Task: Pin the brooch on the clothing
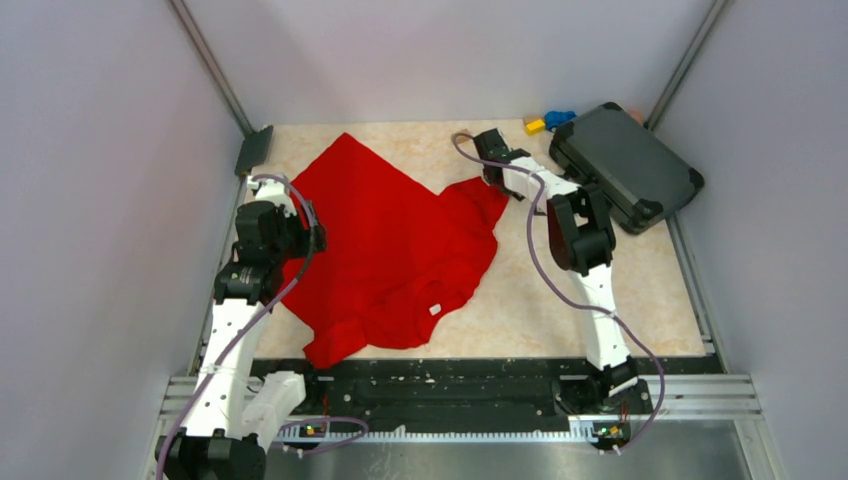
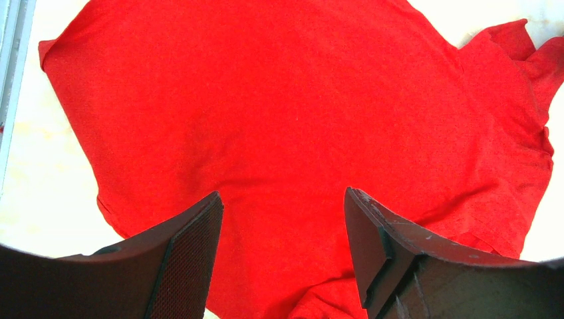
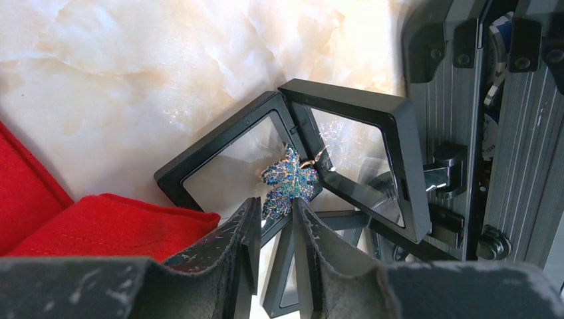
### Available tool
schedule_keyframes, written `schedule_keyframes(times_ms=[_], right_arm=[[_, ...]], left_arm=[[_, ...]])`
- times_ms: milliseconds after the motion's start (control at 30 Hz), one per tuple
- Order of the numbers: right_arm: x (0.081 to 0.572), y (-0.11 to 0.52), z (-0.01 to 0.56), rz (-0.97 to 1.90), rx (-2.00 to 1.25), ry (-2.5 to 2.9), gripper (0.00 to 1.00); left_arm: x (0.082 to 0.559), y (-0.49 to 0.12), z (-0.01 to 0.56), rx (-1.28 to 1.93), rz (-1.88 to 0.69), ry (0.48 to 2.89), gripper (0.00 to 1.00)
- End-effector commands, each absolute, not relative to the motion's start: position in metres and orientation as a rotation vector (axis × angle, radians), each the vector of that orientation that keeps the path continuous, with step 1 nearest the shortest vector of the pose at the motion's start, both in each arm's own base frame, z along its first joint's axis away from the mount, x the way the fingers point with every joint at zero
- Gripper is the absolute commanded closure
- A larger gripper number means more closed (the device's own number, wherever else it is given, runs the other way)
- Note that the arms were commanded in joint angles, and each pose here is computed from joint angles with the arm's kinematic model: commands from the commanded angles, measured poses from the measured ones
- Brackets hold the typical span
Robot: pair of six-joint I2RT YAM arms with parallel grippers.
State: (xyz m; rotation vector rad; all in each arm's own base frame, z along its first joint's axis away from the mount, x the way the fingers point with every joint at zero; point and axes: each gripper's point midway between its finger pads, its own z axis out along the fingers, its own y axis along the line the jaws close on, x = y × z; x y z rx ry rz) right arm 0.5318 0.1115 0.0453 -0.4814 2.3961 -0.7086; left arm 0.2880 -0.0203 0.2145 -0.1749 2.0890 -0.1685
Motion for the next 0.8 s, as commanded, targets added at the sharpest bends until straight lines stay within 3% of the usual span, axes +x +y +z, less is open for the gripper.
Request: schedule_keyframes(times_ms=[0, 533, 767], right_arm=[[0.537, 0.106, 0.042, -0.746, -0.474, 2.387, 0.73], [0.539, 0.094, 0.035, -0.856, -0.502, 2.351, 0.79], [0.544, 0.094, 0.054, -0.879, -0.481, 2.280, 0.98]], left_arm=[[0.292, -0.019, 0.222, -0.162, -0.155, 2.051, 0.28], [0.291, -0.018, 0.223, -0.163, -0.152, 2.044, 0.28], [0.290, -0.019, 0.224, -0.163, -0.154, 2.040, 0.28]])
